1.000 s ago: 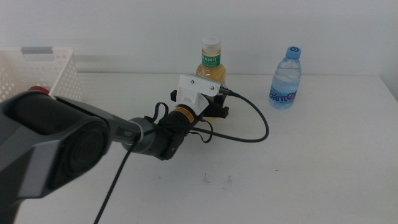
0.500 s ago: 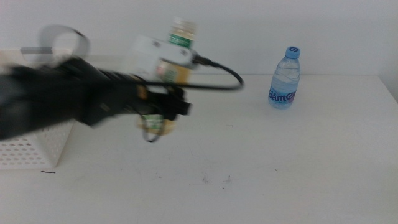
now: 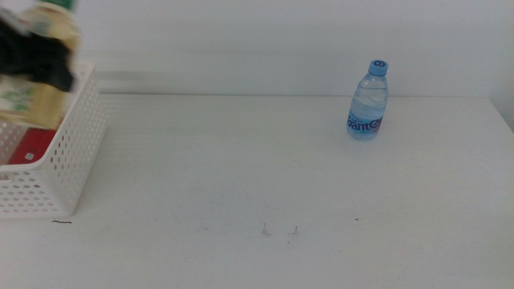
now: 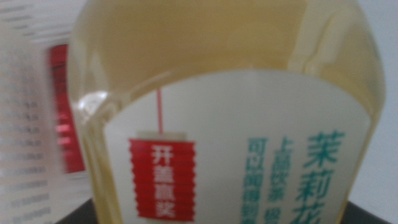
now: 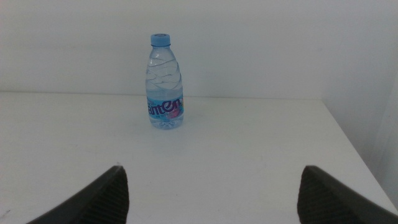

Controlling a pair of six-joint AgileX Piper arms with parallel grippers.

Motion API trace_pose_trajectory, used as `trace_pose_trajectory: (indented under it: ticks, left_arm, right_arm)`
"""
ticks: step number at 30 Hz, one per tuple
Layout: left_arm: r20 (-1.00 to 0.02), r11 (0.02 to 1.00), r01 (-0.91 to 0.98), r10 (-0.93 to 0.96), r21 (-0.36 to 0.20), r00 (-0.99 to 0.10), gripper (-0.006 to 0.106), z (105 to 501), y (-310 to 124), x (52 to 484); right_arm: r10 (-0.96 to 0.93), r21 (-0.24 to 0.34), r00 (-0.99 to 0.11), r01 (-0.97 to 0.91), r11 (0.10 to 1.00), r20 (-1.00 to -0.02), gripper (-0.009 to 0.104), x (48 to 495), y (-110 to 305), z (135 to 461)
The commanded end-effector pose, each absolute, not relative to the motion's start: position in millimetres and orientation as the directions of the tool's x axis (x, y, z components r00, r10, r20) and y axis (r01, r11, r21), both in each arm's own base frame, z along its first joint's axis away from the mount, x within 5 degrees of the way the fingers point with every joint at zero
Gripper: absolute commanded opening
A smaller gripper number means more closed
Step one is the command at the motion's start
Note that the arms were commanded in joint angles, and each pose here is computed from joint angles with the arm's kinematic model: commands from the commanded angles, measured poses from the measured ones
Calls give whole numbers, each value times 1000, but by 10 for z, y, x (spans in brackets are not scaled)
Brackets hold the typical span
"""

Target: Use arms to grab the bottles and put them into the dustbin to the left of the table.

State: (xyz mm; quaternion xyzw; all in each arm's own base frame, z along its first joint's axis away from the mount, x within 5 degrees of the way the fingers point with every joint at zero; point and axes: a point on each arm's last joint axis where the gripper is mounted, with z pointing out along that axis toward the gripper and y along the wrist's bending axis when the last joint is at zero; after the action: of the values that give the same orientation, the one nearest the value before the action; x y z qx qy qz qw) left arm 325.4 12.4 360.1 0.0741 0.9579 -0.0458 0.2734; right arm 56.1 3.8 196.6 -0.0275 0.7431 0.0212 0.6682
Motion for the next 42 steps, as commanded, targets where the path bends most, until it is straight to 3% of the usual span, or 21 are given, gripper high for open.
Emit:
trace_pose_trajectory:
  ticks: [1, 10, 19, 37, 38, 39, 42]
  left_arm:
    - [-553, 992, 118, 68, -54, -830, -2, 3649, 374, 3397]
    - [-412, 995, 54, 13, -87, -911, -2, 3036, 836, 3996]
    - [-292, 994, 43, 11, -104, -956, -2, 2559, 942, 4153]
    - [-220, 992, 88, 65, -95, -973, -2, 2532, 943, 4087]
    - [-220, 992, 88, 65, -95, -973, 10, 2532, 943, 4087]
    - [-220, 991, 97, 74, -93, -973, 42, 2532, 944, 4087]
    - [-223, 989, 121, 99, -87, -970, 72, 2532, 944, 4087]
  right_arm:
    - [-21, -16, -98, -61, 998, -995, 86, 559, 32, 1962]
    - [-21, -16, -98, -61, 998, -995, 86, 559, 32, 1962]
    - [-21, -16, -98, -61, 998, -995, 86, 559, 32, 1962]
    - [-21, -16, -98, -61, 998, -995, 86, 559, 32, 1962]
    - [-21, -16, -98, -61, 998, -995, 86, 559, 32, 1962]
    - [-21, -16, -98, -61, 998, -995, 86, 559, 32, 1962]
    - [-21, -16, -98, -61, 998, -995, 86, 559, 32, 1962]
